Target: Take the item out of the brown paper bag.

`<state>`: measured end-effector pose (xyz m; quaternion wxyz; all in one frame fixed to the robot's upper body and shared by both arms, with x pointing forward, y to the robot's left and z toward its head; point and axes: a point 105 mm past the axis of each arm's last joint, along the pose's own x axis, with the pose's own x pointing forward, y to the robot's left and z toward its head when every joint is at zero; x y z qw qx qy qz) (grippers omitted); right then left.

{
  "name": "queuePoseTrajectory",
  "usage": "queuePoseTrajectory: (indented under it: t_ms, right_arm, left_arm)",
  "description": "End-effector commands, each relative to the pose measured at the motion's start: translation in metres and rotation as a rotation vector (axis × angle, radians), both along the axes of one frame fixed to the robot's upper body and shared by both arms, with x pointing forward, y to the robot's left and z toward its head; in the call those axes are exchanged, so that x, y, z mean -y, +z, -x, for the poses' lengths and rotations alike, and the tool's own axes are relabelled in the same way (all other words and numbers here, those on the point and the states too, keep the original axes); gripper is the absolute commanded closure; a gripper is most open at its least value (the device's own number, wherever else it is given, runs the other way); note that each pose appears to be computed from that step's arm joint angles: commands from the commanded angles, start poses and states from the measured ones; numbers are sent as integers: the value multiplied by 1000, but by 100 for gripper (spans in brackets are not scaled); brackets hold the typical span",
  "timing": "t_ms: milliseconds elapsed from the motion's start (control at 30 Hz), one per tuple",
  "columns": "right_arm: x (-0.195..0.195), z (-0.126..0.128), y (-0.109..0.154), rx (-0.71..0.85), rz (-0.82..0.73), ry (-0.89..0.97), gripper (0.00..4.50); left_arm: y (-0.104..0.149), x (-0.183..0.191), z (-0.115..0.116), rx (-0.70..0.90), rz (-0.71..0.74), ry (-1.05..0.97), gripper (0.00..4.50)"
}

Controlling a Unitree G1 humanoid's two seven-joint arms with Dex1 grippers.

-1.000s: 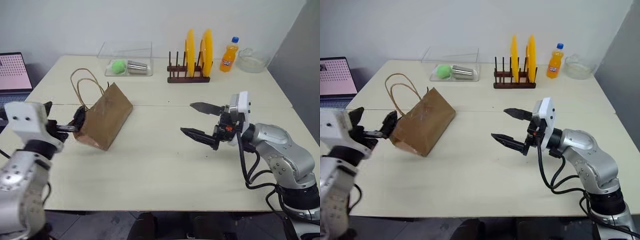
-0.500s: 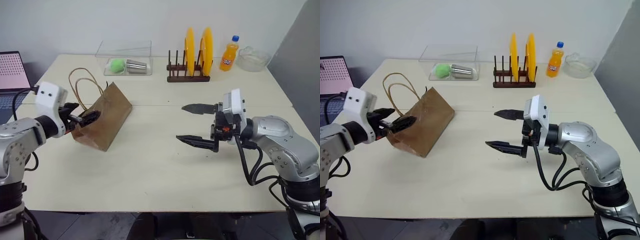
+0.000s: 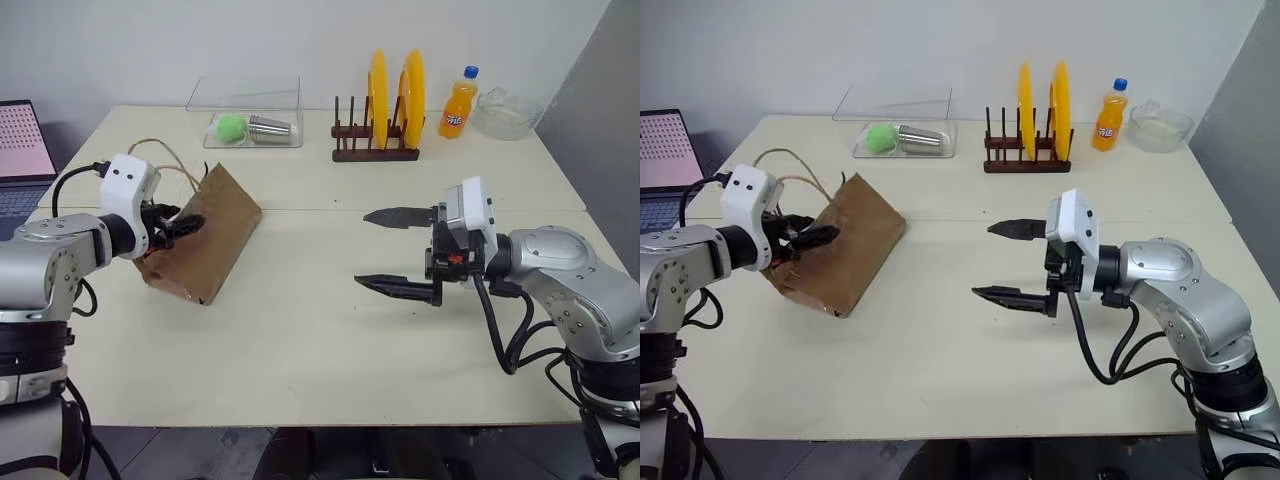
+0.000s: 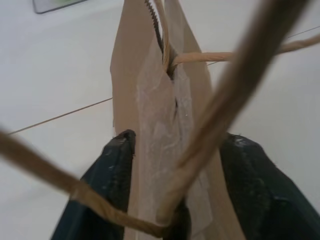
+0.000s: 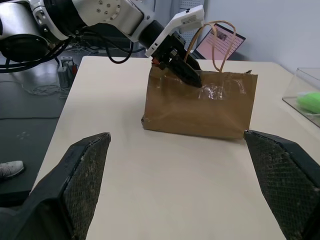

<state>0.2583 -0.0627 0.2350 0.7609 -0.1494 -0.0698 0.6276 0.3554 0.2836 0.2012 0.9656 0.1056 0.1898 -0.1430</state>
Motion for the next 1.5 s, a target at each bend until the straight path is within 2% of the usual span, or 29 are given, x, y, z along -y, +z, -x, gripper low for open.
queuePoseTrajectory:
  t_ms: [33,200,333,500,667,833,933,1100,1500]
  right_arm:
    - [0,7,12,49,-17,8,0]
    - [1,7,12,52,-14,-4,0]
    - [4,7,10,54,-7,-25,0]
    - [17,7,-6,42,33,-96,0]
    - [30,17,-28,27,43,-182,0]
    - [39,18,-43,31,78,-333,0]
    - [42,20,-40,18,37,-419,0]
    - [44,26,-33,6,-5,-510,0]
    - [56,40,-34,-18,-7,-641,0]
  left_arm:
    - [10,-5,-4,24,-19,16,301]
    - [16,-4,-11,45,-21,-8,448]
    - [24,7,-13,74,-51,-117,448]
    - [39,33,-18,141,-175,-350,448]
    - [62,64,-40,243,-218,-496,448]
    - [65,108,-57,322,-295,-688,448]
    - [60,135,-62,341,-305,-810,448]
    - [55,168,-72,375,-332,-903,448]
    - [80,223,-73,466,-283,-990,448]
